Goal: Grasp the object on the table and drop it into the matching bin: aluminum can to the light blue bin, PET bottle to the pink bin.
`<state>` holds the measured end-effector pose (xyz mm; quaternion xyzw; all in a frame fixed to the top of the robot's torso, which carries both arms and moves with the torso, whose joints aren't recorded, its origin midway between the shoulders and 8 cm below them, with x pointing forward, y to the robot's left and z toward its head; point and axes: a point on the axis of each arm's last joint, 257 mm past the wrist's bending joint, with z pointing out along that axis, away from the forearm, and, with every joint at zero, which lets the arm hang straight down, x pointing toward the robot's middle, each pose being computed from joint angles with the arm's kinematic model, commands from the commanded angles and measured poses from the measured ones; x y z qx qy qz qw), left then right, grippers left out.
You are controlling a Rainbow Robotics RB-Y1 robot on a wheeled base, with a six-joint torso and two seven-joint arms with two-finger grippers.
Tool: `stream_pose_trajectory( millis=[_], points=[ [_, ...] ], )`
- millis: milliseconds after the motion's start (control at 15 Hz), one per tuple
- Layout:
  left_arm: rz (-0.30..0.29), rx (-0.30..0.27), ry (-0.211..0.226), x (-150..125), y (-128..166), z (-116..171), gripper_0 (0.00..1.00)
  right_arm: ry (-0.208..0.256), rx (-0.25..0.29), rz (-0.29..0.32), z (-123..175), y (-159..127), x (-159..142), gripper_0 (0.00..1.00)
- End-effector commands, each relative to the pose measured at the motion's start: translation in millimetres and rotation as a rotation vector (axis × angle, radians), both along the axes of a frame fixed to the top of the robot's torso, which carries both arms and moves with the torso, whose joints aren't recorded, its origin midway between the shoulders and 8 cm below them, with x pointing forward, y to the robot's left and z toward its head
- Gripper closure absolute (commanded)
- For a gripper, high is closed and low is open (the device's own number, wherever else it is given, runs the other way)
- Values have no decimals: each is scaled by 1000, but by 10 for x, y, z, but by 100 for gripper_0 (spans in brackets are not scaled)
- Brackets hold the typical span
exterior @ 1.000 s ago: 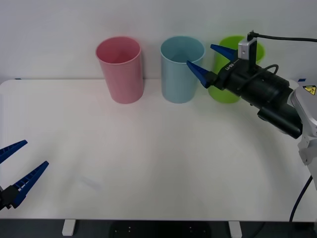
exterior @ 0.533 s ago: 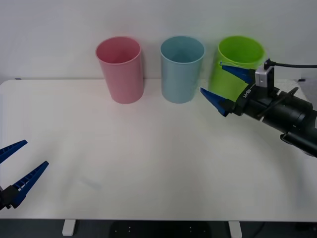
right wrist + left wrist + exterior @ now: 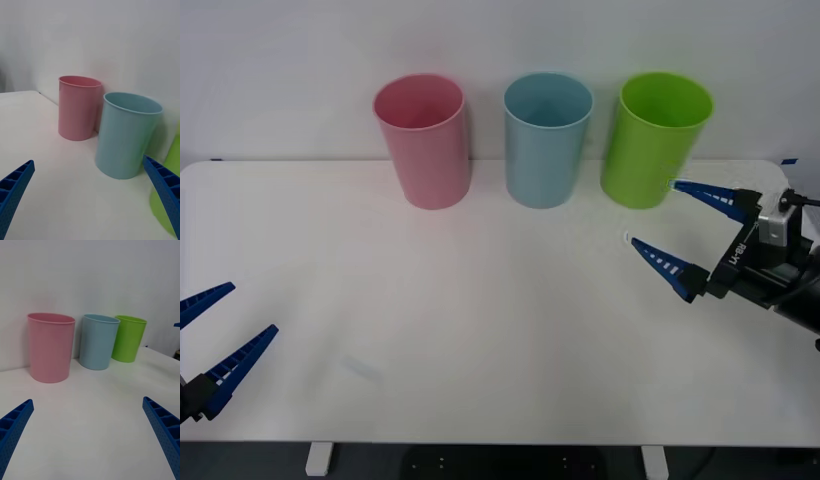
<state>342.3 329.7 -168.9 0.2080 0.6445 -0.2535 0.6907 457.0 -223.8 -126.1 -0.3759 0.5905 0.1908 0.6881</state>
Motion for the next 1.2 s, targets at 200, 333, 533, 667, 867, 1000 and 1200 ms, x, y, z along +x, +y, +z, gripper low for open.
stream_pose_trajectory(
  millis=[200, 333, 533, 667, 867, 1000, 1200],
  points=[
    [0, 0, 0, 0, 0, 0, 0, 32, -25, -47, -148, -335, -334, 0],
    [0, 0, 0, 0, 0, 0, 0, 40, -36, -62, -187, -427, -429, 0],
    [0, 0, 0, 0, 0, 0, 0, 65, -45, -80, -272, -540, -582, 0],
    [0, 0, 0, 0, 0, 0, 0, 77, -47, -83, -300, -571, -661, 0],
    [0, 0, 0, 0, 0, 0, 0, 110, -50, -94, -407, -642, -800, 0],
    [0, 0, 0, 0, 0, 0, 0, 114, -61, -96, -438, -664, -834, 0],
    [0, 0, 0, 0, 0, 0, 0, 114, -61, -96, -438, -664, -834, 0]
  ],
)
